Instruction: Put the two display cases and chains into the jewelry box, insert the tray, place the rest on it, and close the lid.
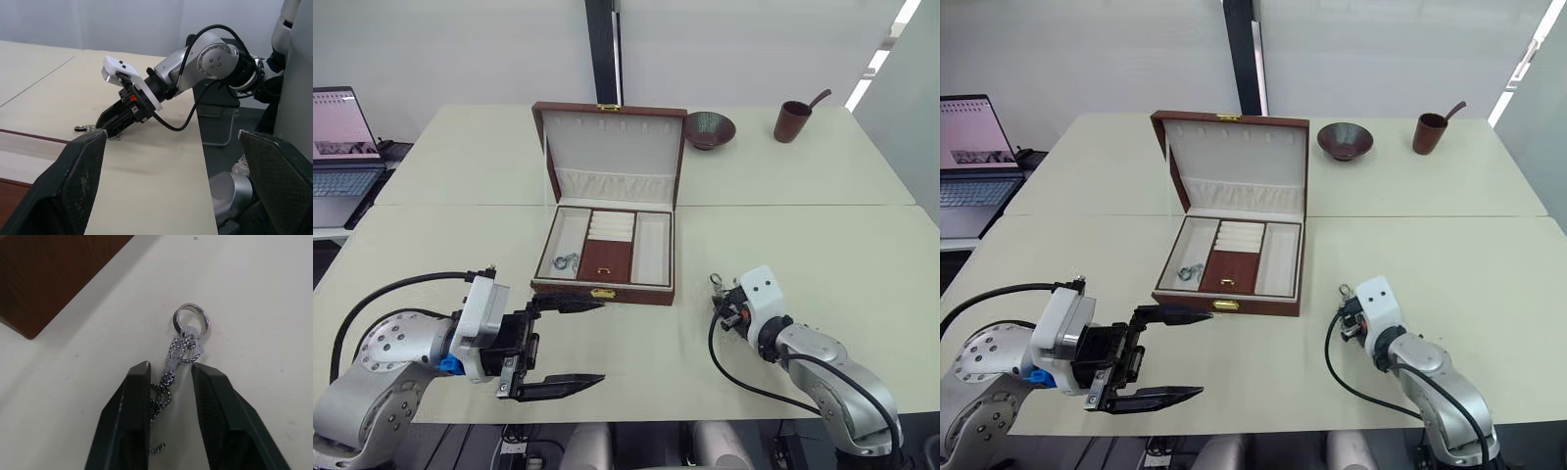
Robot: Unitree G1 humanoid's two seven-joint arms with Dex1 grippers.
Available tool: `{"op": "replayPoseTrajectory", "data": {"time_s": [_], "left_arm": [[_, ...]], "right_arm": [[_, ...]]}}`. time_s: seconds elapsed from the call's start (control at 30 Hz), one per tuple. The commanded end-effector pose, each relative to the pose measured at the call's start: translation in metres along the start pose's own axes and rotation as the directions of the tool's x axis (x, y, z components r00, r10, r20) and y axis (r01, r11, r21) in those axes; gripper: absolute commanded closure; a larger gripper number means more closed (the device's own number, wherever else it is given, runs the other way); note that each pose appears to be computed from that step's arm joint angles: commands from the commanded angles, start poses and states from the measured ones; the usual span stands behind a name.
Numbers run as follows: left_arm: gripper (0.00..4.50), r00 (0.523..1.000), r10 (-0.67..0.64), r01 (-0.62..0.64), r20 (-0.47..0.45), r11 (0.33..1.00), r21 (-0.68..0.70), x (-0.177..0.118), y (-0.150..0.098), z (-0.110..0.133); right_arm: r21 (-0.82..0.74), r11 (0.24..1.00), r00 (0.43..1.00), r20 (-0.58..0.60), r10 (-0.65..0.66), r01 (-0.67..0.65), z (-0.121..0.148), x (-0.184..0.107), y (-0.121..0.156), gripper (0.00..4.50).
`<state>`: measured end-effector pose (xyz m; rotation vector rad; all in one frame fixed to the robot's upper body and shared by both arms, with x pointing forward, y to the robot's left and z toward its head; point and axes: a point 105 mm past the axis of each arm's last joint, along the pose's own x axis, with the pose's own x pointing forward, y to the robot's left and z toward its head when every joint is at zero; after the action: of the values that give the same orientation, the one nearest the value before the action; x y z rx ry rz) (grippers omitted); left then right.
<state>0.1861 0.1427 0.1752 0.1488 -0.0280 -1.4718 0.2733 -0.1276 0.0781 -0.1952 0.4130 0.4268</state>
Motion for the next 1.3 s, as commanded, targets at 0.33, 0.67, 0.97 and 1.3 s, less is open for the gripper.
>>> {"op": "replayPoseTrajectory", "data": {"time_s": [0.33, 0.67, 0.97, 1.3], "left_arm": [[0.00, 0.993, 0.117, -0.117, 0.000, 0.992, 0.037, -0.009, 0.008, 0.002], [0.00, 0.944, 0.330, -0.330, -0.017, 0.944, 0.018, -0.036, 0.020, 0.004], [0.00, 0.900, 0.435, -0.434, 0.022, 0.900, -0.052, -0.050, 0.023, 0.003], [0.00, 0.871, 0.492, -0.489, 0.012, 0.868, -0.085, -0.057, 0.027, -0.001]], "right_arm": [[-0.063, 0.997, 0.994, 0.099, 0.042, -0.036, 0.022, -0.005, -0.002, 4.48], [-0.147, 0.985, 0.966, 0.228, 0.123, -0.091, 0.065, -0.015, 0.001, 4.48], [-0.248, 0.948, 0.909, 0.314, 0.275, -0.201, 0.112, -0.023, 0.011, 4.48], [-0.363, 0.874, 0.822, 0.349, 0.450, -0.324, 0.174, -0.020, 0.026, 4.48]]}}
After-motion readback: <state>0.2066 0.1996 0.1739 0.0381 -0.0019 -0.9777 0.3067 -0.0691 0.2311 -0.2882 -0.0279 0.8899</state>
